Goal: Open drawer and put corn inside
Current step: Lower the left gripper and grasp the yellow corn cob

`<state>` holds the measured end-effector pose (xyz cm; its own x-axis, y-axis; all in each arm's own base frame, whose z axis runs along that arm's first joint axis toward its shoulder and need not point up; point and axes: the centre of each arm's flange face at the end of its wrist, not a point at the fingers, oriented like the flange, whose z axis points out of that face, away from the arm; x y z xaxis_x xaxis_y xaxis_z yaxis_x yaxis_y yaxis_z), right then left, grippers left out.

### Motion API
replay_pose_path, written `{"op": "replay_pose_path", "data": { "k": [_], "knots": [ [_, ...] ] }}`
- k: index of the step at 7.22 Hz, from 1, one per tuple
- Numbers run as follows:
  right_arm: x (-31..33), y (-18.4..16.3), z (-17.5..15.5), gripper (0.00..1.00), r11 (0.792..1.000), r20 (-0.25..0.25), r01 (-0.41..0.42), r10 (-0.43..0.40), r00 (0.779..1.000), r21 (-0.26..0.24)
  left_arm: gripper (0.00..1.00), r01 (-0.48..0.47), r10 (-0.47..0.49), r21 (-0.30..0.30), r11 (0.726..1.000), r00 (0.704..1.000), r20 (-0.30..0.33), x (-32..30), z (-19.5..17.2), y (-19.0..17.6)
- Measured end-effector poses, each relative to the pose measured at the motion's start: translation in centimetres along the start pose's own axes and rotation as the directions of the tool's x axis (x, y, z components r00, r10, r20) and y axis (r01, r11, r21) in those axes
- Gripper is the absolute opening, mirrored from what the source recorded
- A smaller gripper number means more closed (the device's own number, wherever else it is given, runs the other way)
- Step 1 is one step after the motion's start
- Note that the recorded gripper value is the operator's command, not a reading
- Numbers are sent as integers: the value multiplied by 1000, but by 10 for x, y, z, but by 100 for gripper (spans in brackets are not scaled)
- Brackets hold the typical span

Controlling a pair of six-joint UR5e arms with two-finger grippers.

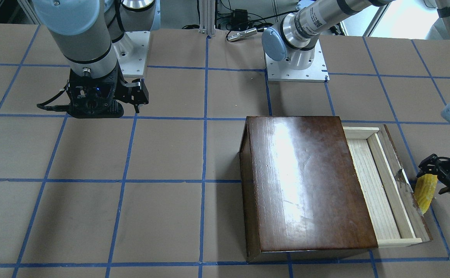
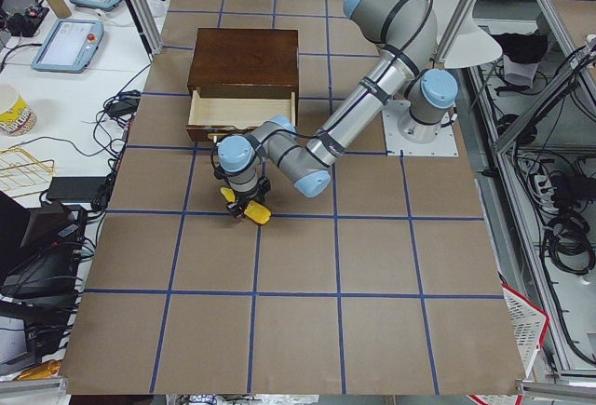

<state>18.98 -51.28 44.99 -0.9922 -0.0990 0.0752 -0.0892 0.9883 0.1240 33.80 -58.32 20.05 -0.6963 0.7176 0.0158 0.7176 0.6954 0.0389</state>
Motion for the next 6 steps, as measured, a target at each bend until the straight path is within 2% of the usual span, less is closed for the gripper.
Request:
{"op": "replay_pose_path", "data": {
  "k": [1,2,4,6],
  "knots": [
    [0,0,0,100,1000,0,0,0,1000,0,4,5,-5,0,1000,1000,-4,-1,3,0],
    [0,0,0,100,1000,0,0,0,1000,0,0,8,-8,1,1000,1000,-5,-1,5,0],
    [0,0,0,100,1000,0,0,0,1000,0,0,26,-26,3,1000,1000,9,-6,-4,-1],
    [0,0,0,100,1000,0,0,0,1000,0,0,96,-96,11,995,994,46,-13,-36,-6]
  ]
}}
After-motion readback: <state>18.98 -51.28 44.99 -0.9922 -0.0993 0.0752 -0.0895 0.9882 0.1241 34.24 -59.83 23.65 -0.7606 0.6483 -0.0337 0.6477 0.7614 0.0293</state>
